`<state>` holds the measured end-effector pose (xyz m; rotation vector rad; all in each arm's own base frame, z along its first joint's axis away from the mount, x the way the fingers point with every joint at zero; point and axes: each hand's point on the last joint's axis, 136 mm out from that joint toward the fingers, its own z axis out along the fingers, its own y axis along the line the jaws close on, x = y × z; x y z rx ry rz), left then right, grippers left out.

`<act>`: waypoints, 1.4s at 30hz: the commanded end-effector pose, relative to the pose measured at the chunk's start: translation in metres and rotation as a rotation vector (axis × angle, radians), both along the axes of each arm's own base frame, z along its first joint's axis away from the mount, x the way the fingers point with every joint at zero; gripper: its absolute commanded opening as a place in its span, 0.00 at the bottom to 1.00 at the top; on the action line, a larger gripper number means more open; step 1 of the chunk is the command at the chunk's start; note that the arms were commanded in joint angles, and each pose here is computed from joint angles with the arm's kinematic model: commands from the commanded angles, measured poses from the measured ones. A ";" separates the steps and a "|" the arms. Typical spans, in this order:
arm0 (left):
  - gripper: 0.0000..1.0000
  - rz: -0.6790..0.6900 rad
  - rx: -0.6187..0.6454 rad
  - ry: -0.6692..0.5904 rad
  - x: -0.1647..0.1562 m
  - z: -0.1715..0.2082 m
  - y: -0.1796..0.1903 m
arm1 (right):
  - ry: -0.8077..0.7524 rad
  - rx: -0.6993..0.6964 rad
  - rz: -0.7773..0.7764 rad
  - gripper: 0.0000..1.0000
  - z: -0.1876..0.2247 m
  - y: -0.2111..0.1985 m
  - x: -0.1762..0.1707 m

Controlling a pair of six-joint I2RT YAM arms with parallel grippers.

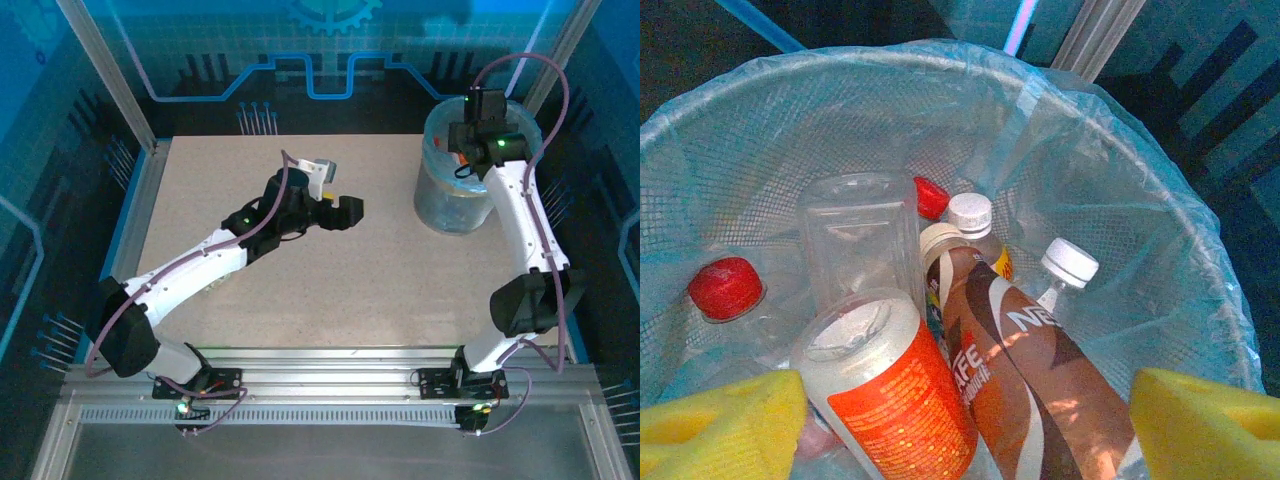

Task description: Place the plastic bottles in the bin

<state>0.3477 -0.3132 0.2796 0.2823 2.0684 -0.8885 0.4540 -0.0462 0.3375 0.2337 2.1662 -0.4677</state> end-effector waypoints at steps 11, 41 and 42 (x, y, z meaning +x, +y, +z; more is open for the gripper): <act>0.92 0.131 0.167 -0.024 -0.008 -0.016 0.054 | -0.139 0.161 0.253 0.82 0.033 0.084 -0.021; 0.99 1.032 0.048 0.670 -0.063 -0.209 0.344 | 0.330 0.146 1.420 0.78 -0.147 0.482 -0.191; 0.99 1.010 0.045 0.688 -0.065 -0.213 0.337 | 0.336 0.152 1.415 0.78 -0.150 0.482 -0.192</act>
